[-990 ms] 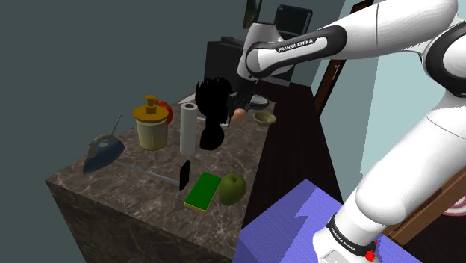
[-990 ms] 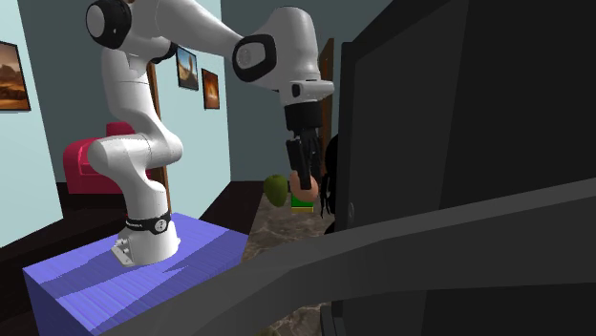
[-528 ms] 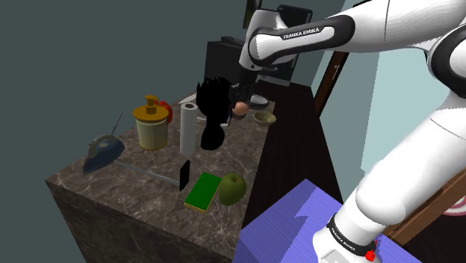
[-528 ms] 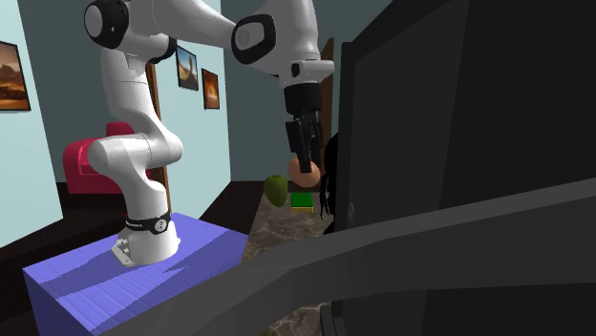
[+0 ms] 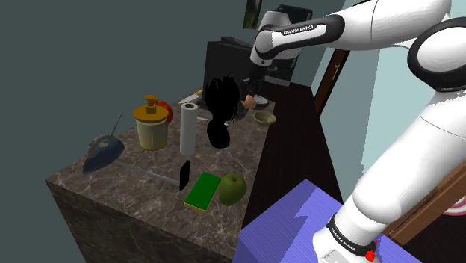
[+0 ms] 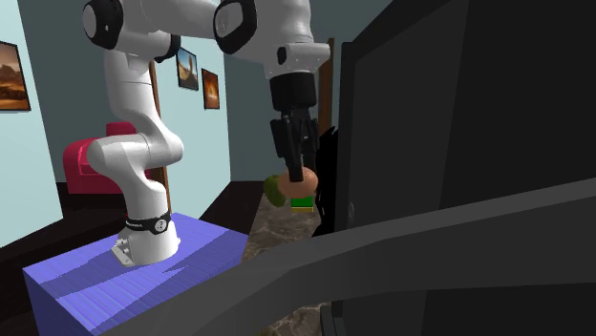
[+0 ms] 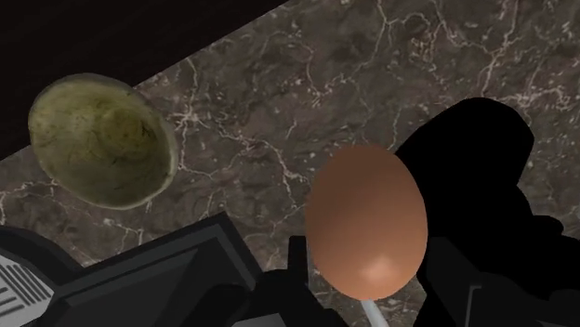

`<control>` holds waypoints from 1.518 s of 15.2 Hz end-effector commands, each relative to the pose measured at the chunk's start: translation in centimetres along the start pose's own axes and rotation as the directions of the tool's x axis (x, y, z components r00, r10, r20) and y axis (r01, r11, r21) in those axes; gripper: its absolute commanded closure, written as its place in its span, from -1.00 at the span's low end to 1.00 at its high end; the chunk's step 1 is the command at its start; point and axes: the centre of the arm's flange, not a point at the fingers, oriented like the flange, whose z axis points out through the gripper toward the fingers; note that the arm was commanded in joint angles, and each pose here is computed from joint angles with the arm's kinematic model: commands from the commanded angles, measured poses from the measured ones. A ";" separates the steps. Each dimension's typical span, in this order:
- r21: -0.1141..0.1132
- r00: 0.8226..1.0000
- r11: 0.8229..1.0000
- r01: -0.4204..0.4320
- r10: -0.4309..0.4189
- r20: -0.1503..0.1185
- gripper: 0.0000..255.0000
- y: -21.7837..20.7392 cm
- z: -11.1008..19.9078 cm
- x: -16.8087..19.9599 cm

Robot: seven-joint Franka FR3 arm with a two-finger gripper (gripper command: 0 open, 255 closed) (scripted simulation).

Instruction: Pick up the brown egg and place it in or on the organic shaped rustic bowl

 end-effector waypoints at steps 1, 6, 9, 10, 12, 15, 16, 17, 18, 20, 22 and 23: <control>0.000 1.000 1.000 0.002 -0.002 0.001 1.00 2.5 0.1 0.7; 0.000 1.000 1.000 0.002 -0.002 0.001 1.00 9.0 0.4 2.1; 0.000 1.000 1.000 0.002 -0.002 0.001 1.00 12.8 0.6 3.0; 0.000 1.000 1.000 0.002 -0.002 0.001 1.00 14.1 0.6 3.3; 0.000 1.000 1.000 0.002 -0.002 0.001 1.00 16.7 0.8 3.9; 0.000 1.000 1.000 0.002 -0.002 0.001 1.00 20.5 1.0 4.7; 0.000 1.000 1.000 0.002 -0.002 0.001 1.00 21.8 1.0 5.0; 0.000 1.000 1.000 0.002 -0.002 0.001 1.00 22.9 1.1 5.3; 0.000 1.000 1.000 0.002 -0.002 0.001 1.00 22.9 1.6 5.2; 0.000 1.000 1.000 0.001 -0.001 0.001 1.00 22.9 2.6 5.0; 0.000 1.000 1.000 0.002 -0.002 0.001 1.00 22.8 3.7 4.9; 0.000 1.000 1.000 0.002 -0.002 0.001 1.00 22.8 4.2 4.8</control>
